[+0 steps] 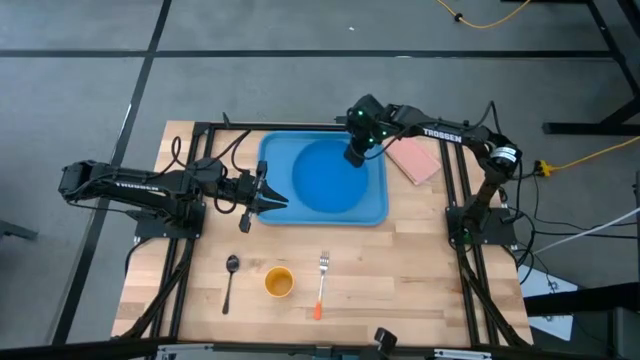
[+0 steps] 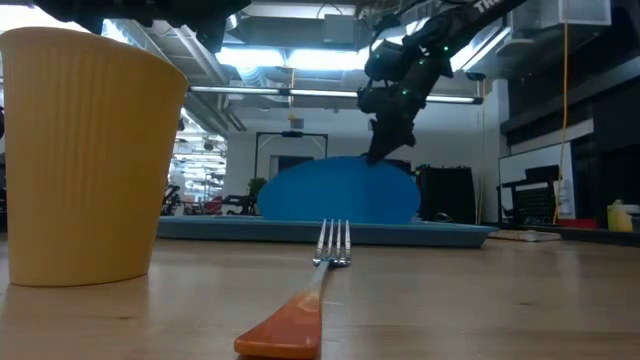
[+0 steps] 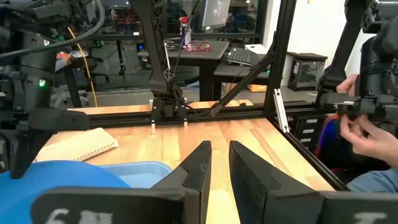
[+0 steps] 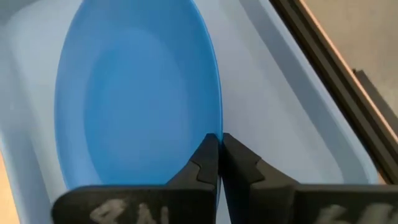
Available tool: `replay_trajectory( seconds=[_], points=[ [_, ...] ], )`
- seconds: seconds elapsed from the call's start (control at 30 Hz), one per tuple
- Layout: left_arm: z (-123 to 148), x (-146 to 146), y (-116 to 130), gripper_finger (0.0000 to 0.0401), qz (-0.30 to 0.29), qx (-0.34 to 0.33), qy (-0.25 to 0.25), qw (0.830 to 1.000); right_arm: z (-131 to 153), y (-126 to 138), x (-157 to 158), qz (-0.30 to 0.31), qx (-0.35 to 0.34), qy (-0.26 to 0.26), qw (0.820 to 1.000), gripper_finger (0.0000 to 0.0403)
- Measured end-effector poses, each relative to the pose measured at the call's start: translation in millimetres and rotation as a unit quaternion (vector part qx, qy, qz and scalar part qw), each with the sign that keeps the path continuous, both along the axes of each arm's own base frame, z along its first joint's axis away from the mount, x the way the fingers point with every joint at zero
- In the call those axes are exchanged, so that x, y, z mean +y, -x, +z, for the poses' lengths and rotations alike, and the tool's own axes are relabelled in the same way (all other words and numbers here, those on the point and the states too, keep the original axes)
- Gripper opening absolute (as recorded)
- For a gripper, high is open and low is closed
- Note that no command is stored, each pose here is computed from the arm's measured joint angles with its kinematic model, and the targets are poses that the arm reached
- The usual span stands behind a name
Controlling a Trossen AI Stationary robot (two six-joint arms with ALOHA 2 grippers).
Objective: Pick and place plate/cup/fork/spoon on tray
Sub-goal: Put the blue plate on the blue tray, then put the yellow cup on the top left of the blue tray
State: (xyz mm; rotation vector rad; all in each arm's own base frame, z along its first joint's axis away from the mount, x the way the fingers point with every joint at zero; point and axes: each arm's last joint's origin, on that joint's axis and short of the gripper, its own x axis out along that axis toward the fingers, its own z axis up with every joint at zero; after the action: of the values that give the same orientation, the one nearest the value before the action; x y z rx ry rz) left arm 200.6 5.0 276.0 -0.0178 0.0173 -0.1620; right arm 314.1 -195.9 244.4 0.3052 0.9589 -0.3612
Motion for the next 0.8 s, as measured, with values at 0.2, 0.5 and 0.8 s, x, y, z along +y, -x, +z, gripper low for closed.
replay_trajectory(
  seconds=[0.2,0.5,0.8],
  points=[
    [0.0,0.0,0.0,0.0051,0.0,0.0,0.0,1.0,-3.0,-0.1,-1.3,-0.002,0.007,0.0,1.0,0.0034],
    [0.0,0.0,0.0,0.0051,0.0,0.0,0.0,1.0,-8.7,7.1,-5.8,-0.072,0.041,-0.016,0.996,0.0094],
    [0.0,0.0,0.0,0.0051,0.0,0.0,0.0,1.0,-9.4,8.2,-5.3,-0.075,0.052,-0.011,0.996,0.0126]
  ],
)
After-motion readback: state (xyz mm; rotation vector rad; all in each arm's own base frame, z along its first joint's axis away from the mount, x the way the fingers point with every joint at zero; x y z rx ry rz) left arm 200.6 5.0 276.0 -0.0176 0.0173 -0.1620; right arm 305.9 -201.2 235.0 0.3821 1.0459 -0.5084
